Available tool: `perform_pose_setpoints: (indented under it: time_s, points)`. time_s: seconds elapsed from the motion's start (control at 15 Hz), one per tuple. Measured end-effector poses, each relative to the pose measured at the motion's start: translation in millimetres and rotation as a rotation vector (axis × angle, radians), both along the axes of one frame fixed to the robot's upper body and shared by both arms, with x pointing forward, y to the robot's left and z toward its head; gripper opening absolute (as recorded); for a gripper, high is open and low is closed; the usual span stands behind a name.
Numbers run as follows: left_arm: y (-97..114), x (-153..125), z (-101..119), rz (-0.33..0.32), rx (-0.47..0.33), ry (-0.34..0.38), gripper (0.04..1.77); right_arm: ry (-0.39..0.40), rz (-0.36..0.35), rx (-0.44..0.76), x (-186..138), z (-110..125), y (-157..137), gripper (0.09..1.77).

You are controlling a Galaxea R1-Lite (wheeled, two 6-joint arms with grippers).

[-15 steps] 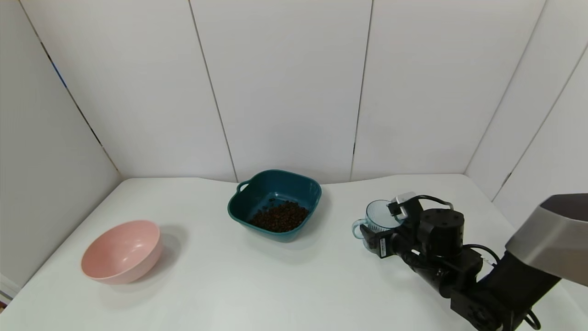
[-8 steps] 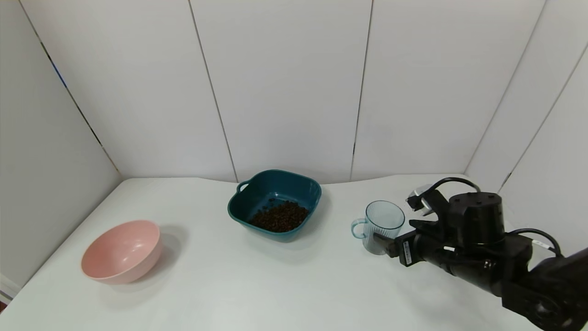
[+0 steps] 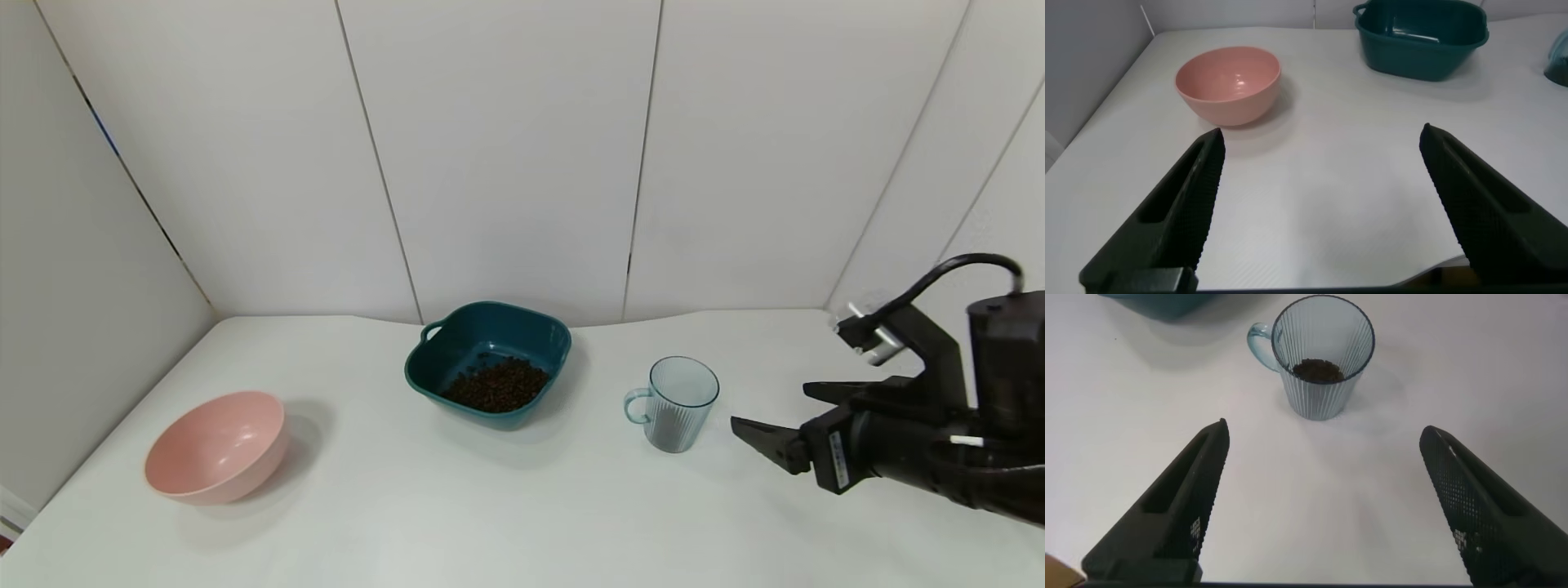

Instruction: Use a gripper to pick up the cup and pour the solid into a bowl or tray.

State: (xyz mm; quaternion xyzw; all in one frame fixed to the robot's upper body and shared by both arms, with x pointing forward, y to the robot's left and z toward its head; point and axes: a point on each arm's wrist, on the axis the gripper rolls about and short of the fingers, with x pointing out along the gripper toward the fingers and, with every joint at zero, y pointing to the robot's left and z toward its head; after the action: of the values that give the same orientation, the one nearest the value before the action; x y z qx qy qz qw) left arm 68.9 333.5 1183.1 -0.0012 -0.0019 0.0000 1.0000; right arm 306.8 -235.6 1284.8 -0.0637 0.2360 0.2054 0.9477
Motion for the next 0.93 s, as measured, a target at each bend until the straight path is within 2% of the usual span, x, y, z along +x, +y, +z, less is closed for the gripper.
perform_pose_setpoints:
  time_s: [0.33,0.6,0.67,0.93]
  points:
    - [0.0,0.0,0.0,0.001,0.0,0.0,1.72,-0.025,0.002,0.005,-58.9,36.2,-27.8,1.7]
    - [0.0,0.0,0.0,0.0,0.0,0.0,1.72,-0.062,-0.012,0.016,-112.8,51.6,-53.7,1.7]
    - [0.0,0.0,0.0,0.0,-0.001,0.0,1.72,-0.074,-0.034,0.011,-125.3,53.4,-60.3,1.7]
    - [0.0,0.0,0.0,0.0,0.0,0.0,1.72,-0.136,-0.202,-0.039,-167.4,53.2,-84.6,1.7]
